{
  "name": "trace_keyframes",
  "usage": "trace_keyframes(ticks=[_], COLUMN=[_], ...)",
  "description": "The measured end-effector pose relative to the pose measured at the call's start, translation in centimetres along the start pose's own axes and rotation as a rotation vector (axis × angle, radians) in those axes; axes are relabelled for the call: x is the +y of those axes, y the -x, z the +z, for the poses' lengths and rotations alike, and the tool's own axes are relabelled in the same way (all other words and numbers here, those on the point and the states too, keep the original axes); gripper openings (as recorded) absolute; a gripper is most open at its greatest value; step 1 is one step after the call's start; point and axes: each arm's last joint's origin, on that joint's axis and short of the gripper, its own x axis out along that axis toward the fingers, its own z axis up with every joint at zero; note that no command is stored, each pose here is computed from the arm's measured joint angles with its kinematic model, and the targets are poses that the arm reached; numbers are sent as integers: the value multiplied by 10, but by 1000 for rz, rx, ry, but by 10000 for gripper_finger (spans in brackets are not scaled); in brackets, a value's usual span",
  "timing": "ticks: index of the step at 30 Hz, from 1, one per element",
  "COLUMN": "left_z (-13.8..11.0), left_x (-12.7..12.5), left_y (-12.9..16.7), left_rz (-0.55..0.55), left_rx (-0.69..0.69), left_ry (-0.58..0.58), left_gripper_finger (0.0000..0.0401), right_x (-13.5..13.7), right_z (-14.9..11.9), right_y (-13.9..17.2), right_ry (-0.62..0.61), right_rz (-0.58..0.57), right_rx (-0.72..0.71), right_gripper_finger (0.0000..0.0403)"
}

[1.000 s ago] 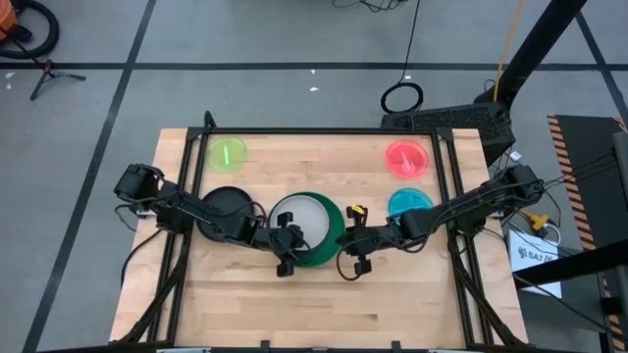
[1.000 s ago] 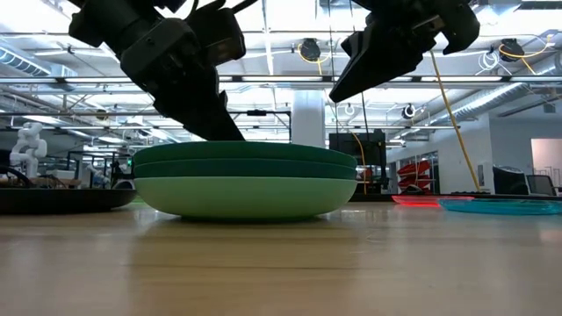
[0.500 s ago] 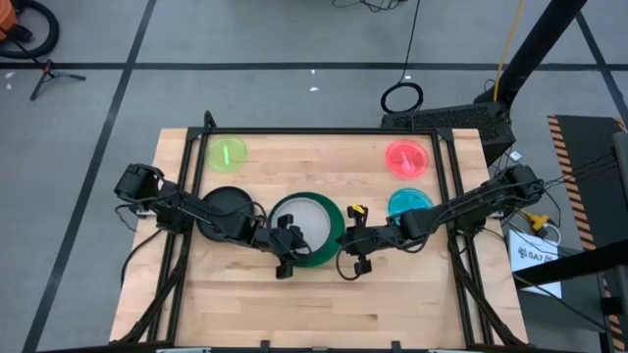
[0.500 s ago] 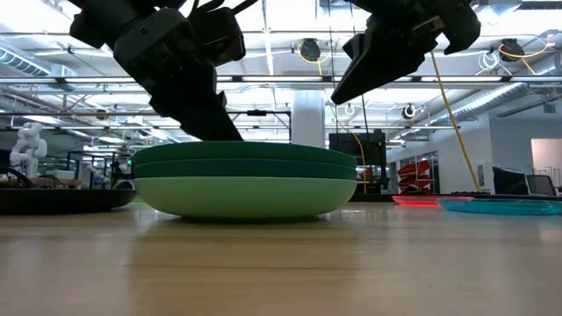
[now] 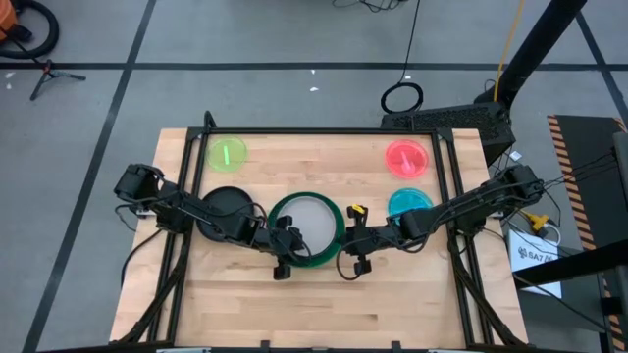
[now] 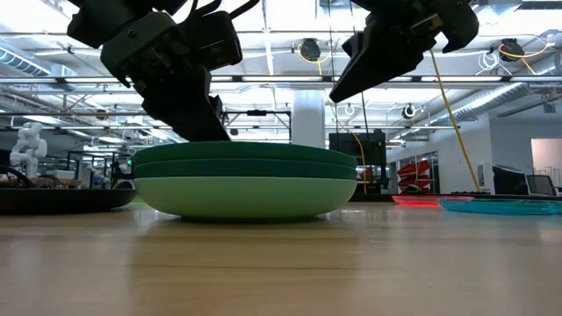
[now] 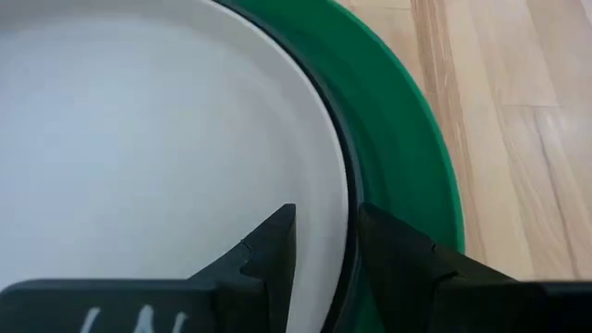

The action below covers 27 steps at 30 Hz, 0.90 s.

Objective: Stack plastic plates
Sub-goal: Remove the white plate from the stacked plates

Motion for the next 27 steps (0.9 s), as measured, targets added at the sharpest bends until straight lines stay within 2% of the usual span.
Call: trace_keyframes(ticks=[8, 11, 14, 16, 22, 27], left_z=[0, 1, 1, 1, 5, 13], left_x=[0, 1, 1, 1, -1, -1], left_y=[0, 0, 0, 0, 9, 33], left_rz=[8, 24, 26, 30, 49, 47], left_rx=[-3, -13, -15, -16, -46, -81], left_ry=[-60, -85, -104, -108, -159, -240], left_gripper_finger=[116, 85, 32, 9, 4, 3], right_x=[0, 0, 0, -2, -12, -20], right_z=[0, 0, 0, 0, -2, -5], right_y=[0, 0, 0, 0, -3, -4], right_ry=[-3, -2, -2, -6, -37, -88], right_rz=[-1, -2, -2, -8, -34, -47], right_rx=[-3, 0, 0, 0, 22, 59], right_gripper_finger=[0, 0, 0, 0, 0, 0])
